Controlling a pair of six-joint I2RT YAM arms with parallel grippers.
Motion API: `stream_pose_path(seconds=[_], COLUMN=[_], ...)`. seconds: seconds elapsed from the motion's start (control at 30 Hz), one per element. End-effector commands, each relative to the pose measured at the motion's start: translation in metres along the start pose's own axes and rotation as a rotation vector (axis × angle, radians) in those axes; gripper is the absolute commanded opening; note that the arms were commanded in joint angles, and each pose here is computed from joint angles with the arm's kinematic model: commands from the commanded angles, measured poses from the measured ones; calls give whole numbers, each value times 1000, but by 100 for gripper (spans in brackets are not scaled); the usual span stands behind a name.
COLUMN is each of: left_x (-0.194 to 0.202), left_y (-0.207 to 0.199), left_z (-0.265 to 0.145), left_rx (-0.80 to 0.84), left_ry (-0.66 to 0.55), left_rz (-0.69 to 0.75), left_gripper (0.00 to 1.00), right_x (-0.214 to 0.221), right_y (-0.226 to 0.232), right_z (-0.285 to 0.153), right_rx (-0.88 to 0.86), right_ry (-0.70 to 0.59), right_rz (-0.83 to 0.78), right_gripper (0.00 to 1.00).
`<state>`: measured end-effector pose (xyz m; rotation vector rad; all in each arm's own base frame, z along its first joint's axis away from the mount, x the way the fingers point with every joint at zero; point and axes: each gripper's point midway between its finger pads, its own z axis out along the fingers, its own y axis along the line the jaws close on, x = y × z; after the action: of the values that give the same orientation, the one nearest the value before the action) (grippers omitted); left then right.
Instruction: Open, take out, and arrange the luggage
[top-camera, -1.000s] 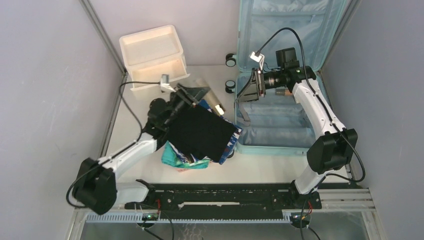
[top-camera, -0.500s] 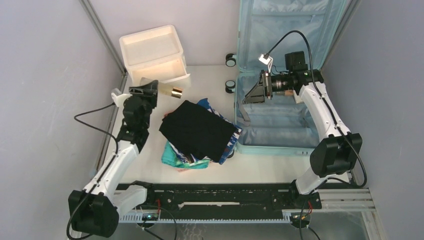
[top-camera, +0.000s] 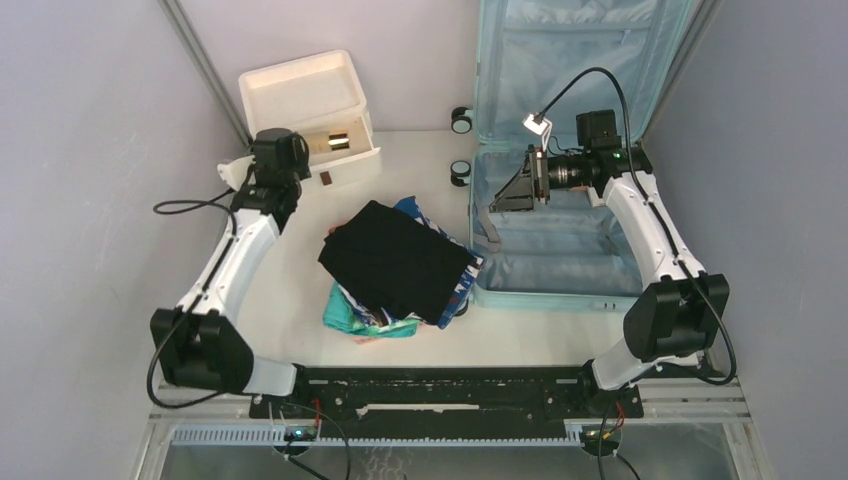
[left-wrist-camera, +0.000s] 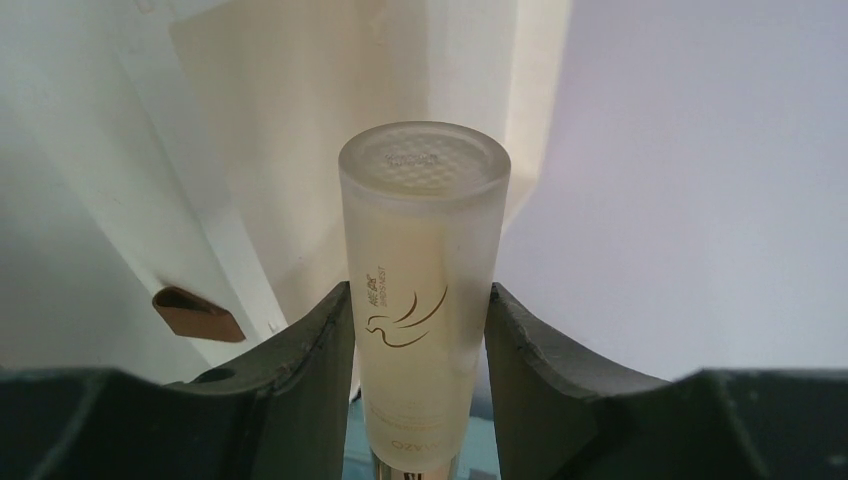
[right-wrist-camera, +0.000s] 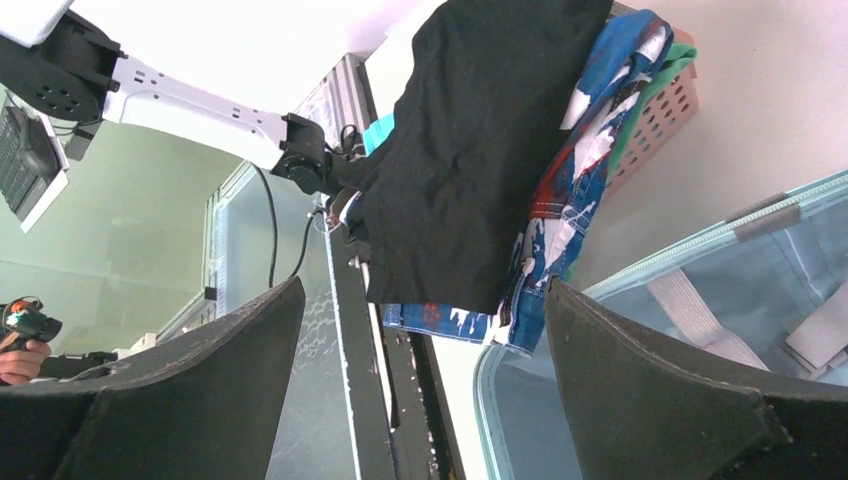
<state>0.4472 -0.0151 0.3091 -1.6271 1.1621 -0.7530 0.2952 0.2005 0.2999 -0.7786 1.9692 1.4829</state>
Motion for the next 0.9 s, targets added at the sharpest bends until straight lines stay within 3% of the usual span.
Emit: stream_pose_path(seconds=[0.0, 0.2, 0.4, 0.57, 0.87], left_x=[-2, -1, 7, 9, 10], left_y=[-47, -38, -24, -21, -39], left_z=[6, 31, 53, 60, 61], left_rx=[33, -77, -149, -161, -129], left_ry=[-31, -84, -77, -76, -67], left_rz=[-143, -124, -112, -106, -81], left_gripper=[0, 2, 21, 45, 71], right_x=[-10, -12, -14, -15, -18], right_y=[11, 8, 5, 3, 0], right_z=[-10, -20, -26, -30, -33], right_rx=[7, 23, 35, 41, 46], right_ry=[-41, -66, -84, -96, -109], right_rz=[-77, -66, -63, -57, -50], right_gripper=[96, 96, 96, 96, 96])
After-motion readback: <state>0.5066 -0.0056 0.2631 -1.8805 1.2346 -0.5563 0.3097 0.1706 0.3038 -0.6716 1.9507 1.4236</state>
